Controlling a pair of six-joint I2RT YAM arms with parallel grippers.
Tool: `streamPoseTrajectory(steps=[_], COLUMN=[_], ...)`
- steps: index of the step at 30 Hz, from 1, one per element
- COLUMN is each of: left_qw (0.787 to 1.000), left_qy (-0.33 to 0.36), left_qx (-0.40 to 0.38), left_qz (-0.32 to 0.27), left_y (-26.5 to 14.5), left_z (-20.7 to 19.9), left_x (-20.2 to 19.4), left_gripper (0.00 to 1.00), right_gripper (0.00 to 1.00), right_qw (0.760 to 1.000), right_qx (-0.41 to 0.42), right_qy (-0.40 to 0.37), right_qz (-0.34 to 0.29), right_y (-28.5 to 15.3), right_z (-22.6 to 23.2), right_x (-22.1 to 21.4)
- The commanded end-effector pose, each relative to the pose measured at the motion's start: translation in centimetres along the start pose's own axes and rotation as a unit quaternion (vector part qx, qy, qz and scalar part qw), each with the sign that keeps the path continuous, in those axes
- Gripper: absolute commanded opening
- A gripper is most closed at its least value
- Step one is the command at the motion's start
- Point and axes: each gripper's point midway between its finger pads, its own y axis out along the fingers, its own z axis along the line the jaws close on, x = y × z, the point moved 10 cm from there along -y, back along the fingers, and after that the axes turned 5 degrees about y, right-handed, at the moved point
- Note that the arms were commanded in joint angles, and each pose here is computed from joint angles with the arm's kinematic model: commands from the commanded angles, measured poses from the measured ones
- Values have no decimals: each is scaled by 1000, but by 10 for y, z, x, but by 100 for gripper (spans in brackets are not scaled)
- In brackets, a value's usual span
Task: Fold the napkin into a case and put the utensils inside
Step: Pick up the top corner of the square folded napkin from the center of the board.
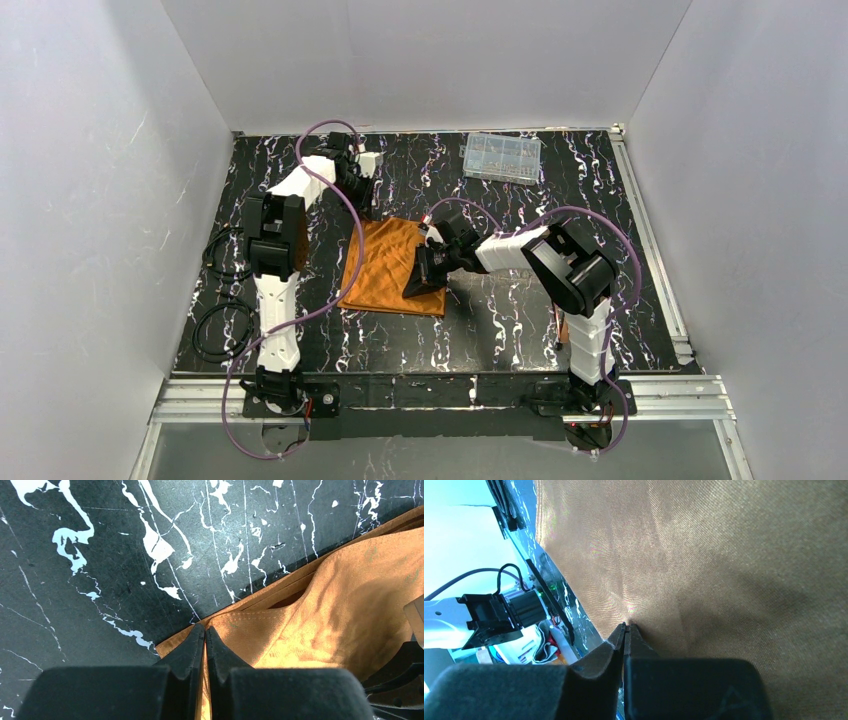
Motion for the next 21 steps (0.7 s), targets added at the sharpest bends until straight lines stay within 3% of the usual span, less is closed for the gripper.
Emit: streamPoseTrajectory(steps=[1,11,21], left_qw=[1000,998,998], left_qy=[4,22,12], left_qx=[-12,3,-48], left_qz=[-5,-51,-46], left_y=[-14,-44,-46], left_z=[-11,-21,-33], left_x=[0,11,0], left_gripper=[0,0,0], right_gripper=[10,6,6], right_qw=[1000,1000,1000], right_qx=[8,-1,2], right_qy=[-2,-2,-1], right_qz=[6,1,-1], right_y=[6,7,7], right_z=[-2,-4,-3], right_x=[1,2,2])
